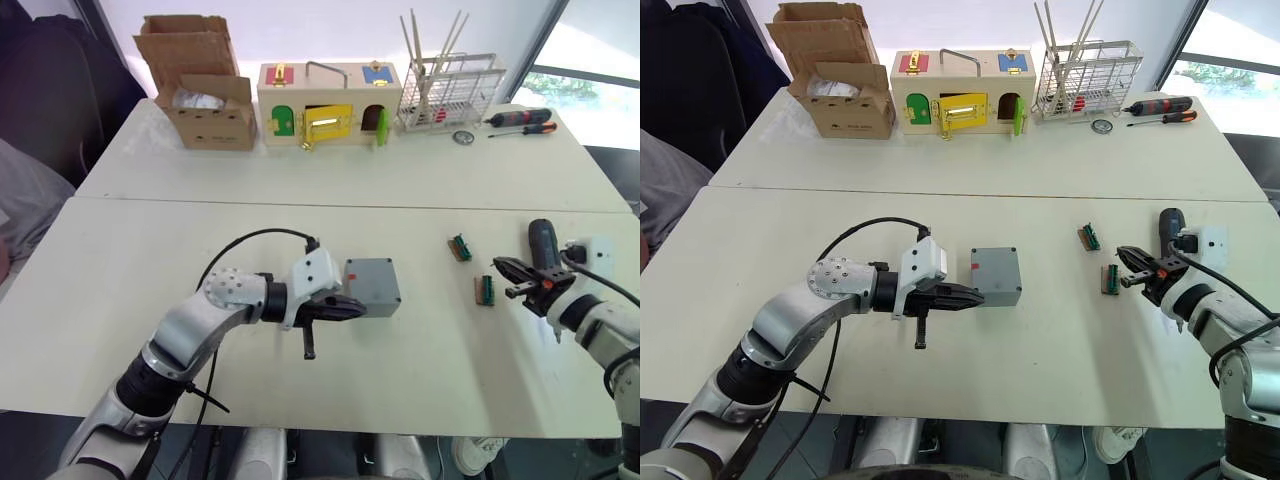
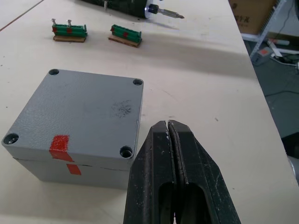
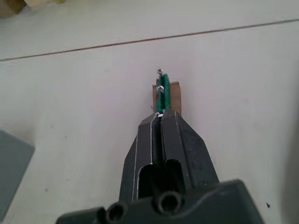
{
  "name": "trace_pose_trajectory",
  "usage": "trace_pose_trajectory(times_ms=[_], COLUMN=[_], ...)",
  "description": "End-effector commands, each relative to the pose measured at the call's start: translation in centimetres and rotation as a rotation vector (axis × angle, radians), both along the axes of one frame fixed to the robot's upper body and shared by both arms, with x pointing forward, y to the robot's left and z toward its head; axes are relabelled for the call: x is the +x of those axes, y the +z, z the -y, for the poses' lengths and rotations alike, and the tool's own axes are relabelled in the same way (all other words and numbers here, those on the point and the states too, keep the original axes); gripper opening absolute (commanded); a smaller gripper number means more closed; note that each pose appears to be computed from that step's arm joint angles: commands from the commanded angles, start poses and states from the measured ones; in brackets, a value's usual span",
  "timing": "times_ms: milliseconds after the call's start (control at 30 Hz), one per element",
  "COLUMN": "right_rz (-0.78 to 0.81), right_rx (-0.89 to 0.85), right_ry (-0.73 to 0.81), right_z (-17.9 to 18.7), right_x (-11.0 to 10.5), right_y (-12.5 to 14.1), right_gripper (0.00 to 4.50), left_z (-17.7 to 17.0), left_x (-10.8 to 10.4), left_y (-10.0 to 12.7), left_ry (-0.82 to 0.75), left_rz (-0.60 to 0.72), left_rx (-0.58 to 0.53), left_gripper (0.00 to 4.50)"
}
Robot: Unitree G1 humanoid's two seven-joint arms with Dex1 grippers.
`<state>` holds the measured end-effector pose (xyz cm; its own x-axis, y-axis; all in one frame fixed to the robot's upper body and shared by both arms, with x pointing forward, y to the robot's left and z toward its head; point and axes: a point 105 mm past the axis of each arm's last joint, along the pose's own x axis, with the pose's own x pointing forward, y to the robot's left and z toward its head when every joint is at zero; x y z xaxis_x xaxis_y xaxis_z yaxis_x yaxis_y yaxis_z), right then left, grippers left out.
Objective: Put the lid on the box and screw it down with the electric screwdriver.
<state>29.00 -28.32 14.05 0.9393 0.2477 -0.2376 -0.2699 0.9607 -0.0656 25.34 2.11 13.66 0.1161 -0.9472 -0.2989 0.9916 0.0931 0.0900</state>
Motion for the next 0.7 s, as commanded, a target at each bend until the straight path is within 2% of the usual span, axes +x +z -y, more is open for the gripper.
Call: trace_pose_trajectory(times_ms=[33, 133, 300, 433, 700], right_rz=[0.081, 0.093, 0.080, 0.029, 0.021], right_rx=[-0.009, 0.016, 0.072, 0.082, 0.079], right_ry=[0.095, 0.268, 0.411, 0.559, 0.598], right_z=[-2.0, -5.9, -9.4, -12.7, -13.9], right_x=[0.2, 0.4, 0.7, 0.7, 1.4], right_y=[3.1, 4.4, 4.8, 3.7, 3.0], right_gripper=[0.03, 0.03, 0.03, 0.03, 0.03], left_z=[-0.4, -2.2, -4.3, -5.4, -4.9], left_x=[0.5, 2.2, 3.6, 3.5, 2.6], left_y=[1.3, 2.0, 2.0, 1.8, 1.3], left_ry=[0.005, 0.090, 0.169, 0.199, 0.196], left_rz=[0.052, 0.048, 0.033, 0.015, 0.001], left_rx=[-0.018, -0.024, -0.015, -0.005, -0.001], left_gripper=[0.00, 0.00, 0.00, 0.00, 0.00])
